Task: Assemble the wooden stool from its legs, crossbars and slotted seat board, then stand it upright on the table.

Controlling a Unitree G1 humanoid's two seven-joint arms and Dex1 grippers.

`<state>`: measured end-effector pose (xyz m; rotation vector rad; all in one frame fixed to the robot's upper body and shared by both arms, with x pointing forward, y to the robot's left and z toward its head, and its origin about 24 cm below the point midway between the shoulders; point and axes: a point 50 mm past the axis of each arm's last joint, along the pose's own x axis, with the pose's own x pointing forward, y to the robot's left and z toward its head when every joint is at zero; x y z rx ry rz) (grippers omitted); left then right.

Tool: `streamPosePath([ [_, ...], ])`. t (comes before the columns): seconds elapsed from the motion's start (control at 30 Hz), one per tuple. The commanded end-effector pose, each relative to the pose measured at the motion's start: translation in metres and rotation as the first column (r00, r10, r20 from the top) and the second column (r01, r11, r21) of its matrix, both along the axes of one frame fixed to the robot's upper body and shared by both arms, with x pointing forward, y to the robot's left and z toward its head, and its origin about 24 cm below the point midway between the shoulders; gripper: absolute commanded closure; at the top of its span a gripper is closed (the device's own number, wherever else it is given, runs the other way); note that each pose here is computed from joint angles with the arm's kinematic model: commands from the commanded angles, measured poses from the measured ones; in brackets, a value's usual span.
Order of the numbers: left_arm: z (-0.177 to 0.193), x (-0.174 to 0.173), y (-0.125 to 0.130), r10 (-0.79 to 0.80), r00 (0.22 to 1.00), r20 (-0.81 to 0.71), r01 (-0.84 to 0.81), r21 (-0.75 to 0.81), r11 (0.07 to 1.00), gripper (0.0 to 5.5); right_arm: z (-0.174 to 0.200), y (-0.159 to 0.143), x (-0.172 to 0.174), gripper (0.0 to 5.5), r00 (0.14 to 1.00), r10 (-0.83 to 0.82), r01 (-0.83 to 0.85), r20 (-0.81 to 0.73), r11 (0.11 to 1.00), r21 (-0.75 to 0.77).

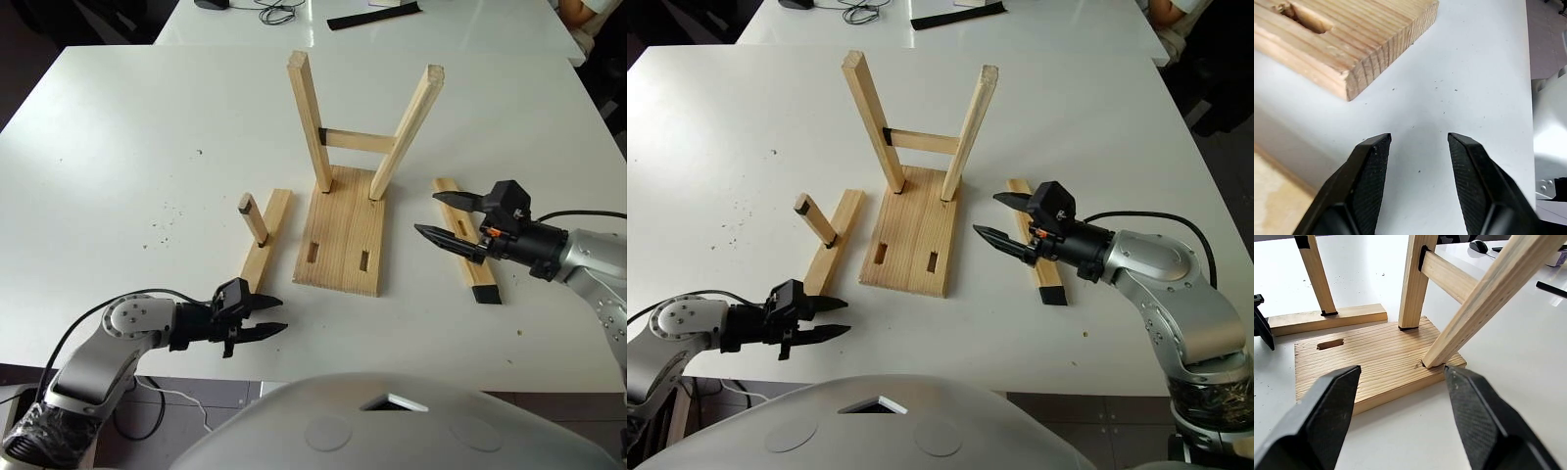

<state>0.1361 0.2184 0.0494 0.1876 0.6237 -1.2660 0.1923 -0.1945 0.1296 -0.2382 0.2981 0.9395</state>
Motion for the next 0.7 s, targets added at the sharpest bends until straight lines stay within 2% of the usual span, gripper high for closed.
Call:
streamPosePath([
  [0.03,0.008,0.006,0.015,-0.031,0.999,0.040,0.029,0.063,0.998,3.32,0.002,0.000,-0.001,2.37,1.000,-0.007,0.007,0.017,1.000,-0.001],
  [0.37,0.026,0.039,0.055,0.019,0.987,0.162,-0.050,0.190,0.981,3.32,0.000,-0.002,-0.001,2.37,0.999,-0.023,0.024,0.024,1.000,-0.010],
  [0.63,0.061,0.054,0.083,0.152,0.950,0.274,-0.207,0.183,0.961,3.32,-0.001,-0.007,-0.002,2.37,0.999,-0.031,0.032,0.025,0.999,-0.032],
  [0.7,0.068,0.052,0.082,0.217,0.942,0.257,-0.257,0.132,0.957,3.07,-0.002,-0.009,-0.005,2.37,0.999,-0.044,0.045,0.022,0.998,-0.039],
])
